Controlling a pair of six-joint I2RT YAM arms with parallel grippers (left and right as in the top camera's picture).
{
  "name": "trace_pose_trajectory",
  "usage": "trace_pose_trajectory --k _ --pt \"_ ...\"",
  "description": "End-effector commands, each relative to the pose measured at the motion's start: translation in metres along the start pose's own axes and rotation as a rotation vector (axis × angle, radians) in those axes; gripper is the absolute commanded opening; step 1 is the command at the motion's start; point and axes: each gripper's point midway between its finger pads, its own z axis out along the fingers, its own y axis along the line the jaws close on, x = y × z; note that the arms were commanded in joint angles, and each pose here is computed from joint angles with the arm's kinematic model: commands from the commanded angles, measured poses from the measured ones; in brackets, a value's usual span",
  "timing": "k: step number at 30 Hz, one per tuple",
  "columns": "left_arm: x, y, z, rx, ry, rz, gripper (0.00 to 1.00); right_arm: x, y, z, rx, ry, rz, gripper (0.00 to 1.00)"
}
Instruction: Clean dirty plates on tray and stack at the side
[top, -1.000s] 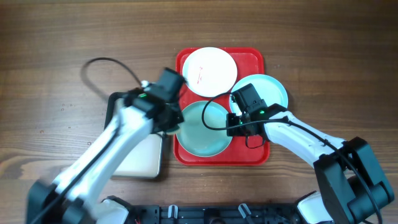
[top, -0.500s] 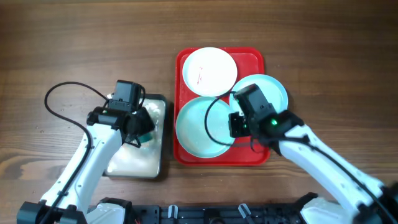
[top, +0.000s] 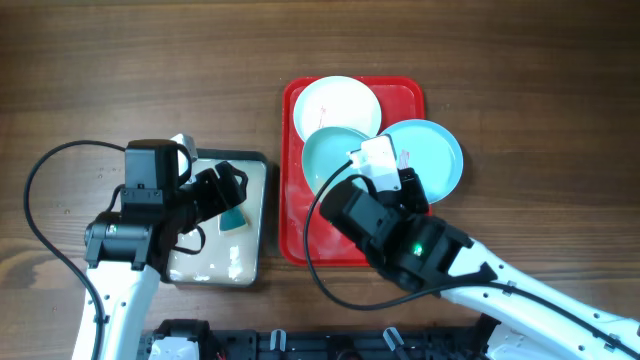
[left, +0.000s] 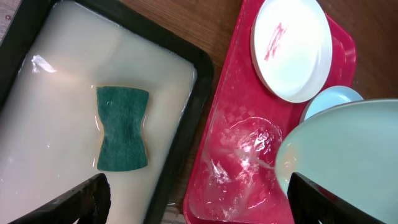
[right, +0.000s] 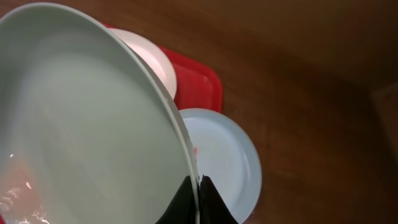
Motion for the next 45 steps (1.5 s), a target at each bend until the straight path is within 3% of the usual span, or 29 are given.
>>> trace_pose_trajectory --k 1,3,18,37,41,45 --pt "-0.004 -0.002 0.001 0.006 0.006 0.014 0.91 -0.027 -0.015 -0.017 0.108 -0.113 -0.088 0.04" --pt "-0.002 -0.001 0.004 -0.003 0.022 0.010 1.00 -0.030 -0.015 -0.023 0.130 -0.137 -0.096 0.04" --pt "0.002 0.002 0.006 -0.015 0.042 0.004 1.00 -0.048 -0.019 -0.047 0.260 -0.232 -0.271 0.04" --pt "0.001 0.003 0.006 -0.018 0.040 0.004 1.00 -0.056 -0.014 -0.051 0.244 -0.259 -0.251 0.04" --pt "0.001 0.003 0.006 -0.018 0.040 0.004 1.00 -0.044 0.000 -0.034 0.102 -0.205 -0.125 0.04" --pt "0.001 0.003 0.006 -0.018 0.040 0.004 1.00 0.003 0.029 0.015 -0.340 0.150 0.182 0.04"
